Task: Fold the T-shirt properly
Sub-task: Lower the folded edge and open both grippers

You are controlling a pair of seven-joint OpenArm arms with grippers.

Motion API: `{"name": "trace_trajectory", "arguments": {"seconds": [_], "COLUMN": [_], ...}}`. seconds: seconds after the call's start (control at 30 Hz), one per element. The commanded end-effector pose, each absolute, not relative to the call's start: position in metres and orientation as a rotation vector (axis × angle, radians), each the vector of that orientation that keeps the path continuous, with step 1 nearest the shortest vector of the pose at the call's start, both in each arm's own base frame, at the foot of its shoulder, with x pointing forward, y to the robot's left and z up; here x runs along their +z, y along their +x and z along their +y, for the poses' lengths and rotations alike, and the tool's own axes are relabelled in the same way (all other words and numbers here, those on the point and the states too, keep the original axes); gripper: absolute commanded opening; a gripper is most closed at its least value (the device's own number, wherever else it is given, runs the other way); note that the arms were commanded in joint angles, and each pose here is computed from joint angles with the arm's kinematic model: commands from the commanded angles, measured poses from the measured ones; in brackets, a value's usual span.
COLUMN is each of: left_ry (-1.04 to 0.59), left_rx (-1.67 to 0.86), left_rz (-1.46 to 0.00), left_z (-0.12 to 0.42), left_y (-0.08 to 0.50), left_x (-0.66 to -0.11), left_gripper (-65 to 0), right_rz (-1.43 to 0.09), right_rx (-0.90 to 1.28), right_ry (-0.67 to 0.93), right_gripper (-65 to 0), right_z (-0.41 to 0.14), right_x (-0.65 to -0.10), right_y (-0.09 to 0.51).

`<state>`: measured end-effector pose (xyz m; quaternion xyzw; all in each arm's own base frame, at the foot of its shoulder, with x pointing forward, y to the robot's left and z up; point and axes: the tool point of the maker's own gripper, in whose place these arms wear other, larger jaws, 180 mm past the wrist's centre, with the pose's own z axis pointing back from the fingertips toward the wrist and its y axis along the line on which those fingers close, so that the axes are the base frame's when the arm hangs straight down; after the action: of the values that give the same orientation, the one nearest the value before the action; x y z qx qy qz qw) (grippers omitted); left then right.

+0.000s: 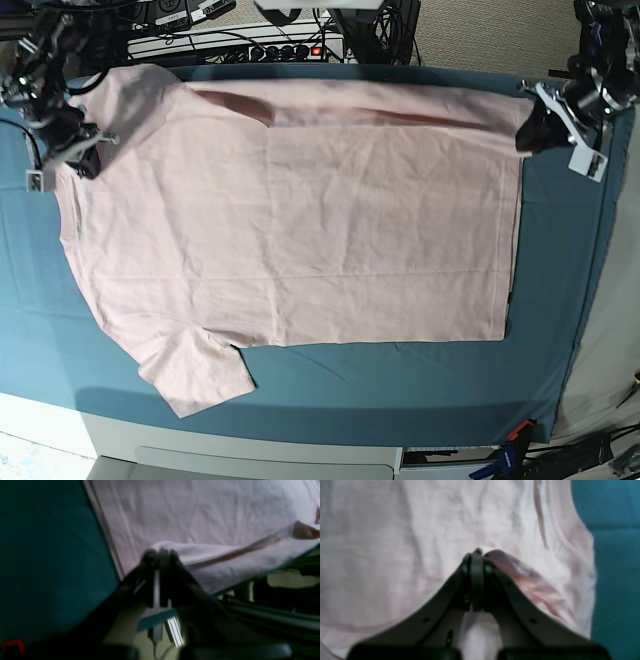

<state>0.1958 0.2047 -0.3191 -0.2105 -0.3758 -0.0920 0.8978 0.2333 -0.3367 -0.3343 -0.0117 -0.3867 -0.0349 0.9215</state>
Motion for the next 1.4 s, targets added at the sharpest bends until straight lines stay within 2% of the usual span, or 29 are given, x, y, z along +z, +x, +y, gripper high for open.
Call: {"name": "trace_trajectory", "arguments": {"seconds": [0.0, 0.3, 0.6, 1.2, 1.23, 1.3, 1.33, 1.37], "left_ry": [-0.431, -0.410, -0.394, -0.363, -0.351, -0.323, -0.307, -0.289], "left_rx": [-0.207, -0.212, -0.218, -0.195, -0.197, -0.201, -0.183, -0.151], "left_rz": [-0.823, -0.882, -0.916, -0.935, -0.942, -0.961, -0.966, -0.967], "left_z": [0.206, 0.210, 0.212, 0.222, 0.224, 0.228, 0.231, 0.236], "left_y": [0.203, 0.219, 0.228, 0.234, 0.235, 0.238, 0.240, 0.242], "left_x": [-0.308, -0.299, -0.293, -0.298, -0.297, -0.296, -0.296, -0.297], "left_gripper": [-65.0, -65.0, -65.0, -65.0, -57.1, -38.5, -31.5, -26.7], "right_rz": [-0.861, -0.917, -0.852, -0.920, -0.920, -0.921, -0.928, -0.941], "right_rx": [-0.050, -0.210, -0.285, -0.287, -0.277, -0.267, -0.267, -0.269], "right_ry": [-0.055, -0.259, -0.236, -0.226, -0.223, -0.220, -0.221, -0.225], "right_gripper": [-65.0, -65.0, -65.0, -65.0, -62.5, -41.9, -33.7, -30.2], "right_z": [-0.341, -0.383, -0.394, -0.393, -0.392, -0.391, -0.391, -0.392], "right_x": [-0.317, -0.306, -0.336, -0.318, -0.318, -0.318, -0.317, -0.315], "right_y": [0.247, 0.255, 0.244, 0.266, 0.267, 0.267, 0.268, 0.269]}}
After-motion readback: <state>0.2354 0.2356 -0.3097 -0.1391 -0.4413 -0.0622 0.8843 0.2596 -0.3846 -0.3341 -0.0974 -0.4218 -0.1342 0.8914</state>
